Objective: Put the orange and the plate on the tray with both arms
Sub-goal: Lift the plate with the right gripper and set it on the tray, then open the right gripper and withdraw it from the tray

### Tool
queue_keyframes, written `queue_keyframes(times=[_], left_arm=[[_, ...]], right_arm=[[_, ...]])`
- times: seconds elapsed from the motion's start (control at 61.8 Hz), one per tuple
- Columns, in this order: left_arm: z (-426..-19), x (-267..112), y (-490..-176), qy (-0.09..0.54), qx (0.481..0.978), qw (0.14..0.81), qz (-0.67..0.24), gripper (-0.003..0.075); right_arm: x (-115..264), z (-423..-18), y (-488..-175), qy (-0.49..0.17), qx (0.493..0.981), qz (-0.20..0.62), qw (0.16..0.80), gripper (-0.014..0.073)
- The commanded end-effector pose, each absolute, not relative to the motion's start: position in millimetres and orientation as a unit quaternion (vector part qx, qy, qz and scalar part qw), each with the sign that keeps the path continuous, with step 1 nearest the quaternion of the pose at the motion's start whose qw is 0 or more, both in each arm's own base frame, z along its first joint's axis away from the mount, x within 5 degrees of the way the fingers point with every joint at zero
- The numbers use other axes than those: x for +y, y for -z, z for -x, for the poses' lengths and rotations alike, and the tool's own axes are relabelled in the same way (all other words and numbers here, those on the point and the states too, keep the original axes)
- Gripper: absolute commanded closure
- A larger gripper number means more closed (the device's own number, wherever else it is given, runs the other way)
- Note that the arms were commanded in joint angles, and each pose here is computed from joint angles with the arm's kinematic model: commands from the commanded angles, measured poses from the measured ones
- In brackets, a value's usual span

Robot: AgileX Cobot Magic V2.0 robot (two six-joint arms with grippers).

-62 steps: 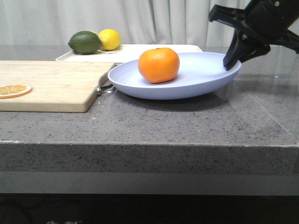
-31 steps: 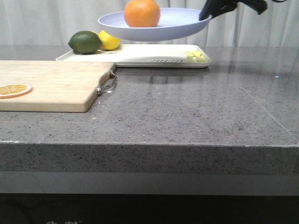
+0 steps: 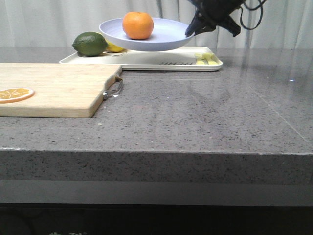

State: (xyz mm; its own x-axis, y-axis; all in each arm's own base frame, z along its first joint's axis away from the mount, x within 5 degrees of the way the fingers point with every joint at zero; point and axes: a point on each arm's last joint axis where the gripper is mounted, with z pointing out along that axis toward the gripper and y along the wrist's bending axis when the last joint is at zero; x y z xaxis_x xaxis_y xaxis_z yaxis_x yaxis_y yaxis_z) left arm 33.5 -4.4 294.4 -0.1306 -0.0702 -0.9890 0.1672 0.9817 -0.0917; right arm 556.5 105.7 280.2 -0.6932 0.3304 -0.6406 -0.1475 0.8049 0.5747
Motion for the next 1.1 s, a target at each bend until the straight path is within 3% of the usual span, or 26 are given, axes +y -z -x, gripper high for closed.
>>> queue_keyframes(times=[0.0, 0.275, 0.437, 0.728, 0.906, 1.019, 1.084], left_arm=[[-32.9, -4.8, -310.4, 0.102, 0.710, 0.696, -0.028, 0.0738], [-32.9, -4.8, -310.4, 0.102, 0.710, 0.696, -0.028, 0.0738], [-32.9, -4.8, -310.4, 0.102, 0.710, 0.696, -0.028, 0.0738], [-32.9, -4.8, -310.4, 0.102, 0.710, 0.696, -0.028, 0.0738], [-32.9, -4.8, -310.4, 0.102, 0.710, 0.696, -0.028, 0.0738], [-32.9, -4.8, -310.4, 0.102, 0.710, 0.696, -0.028, 0.0738], [-32.9, -4.8, -310.4, 0.102, 0.710, 0.696, -0.028, 0.0738]], right_arm=[[102.0, -547.1, -338.6, -0.350, 0.810, -0.061, 0.467, 0.0650], [100.6, -559.5, -320.5, -0.348, 0.800, -0.078, 0.482, 0.0648], [102.2, -562.2, -310.6, -0.347, 0.806, -0.079, 0.473, 0.0592], [104.3, -562.1, -308.9, -0.347, 0.808, -0.076, 0.470, 0.0328], [94.3, -547.9, -335.9, -0.335, 0.817, -0.050, 0.466, 0.0186], [76.4, -527.0, -370.2, -0.309, 0.830, -0.028, 0.463, 0.0189], [69.9, -513.1, -388.8, -0.298, 0.837, -0.016, 0.459, 0.0235]])
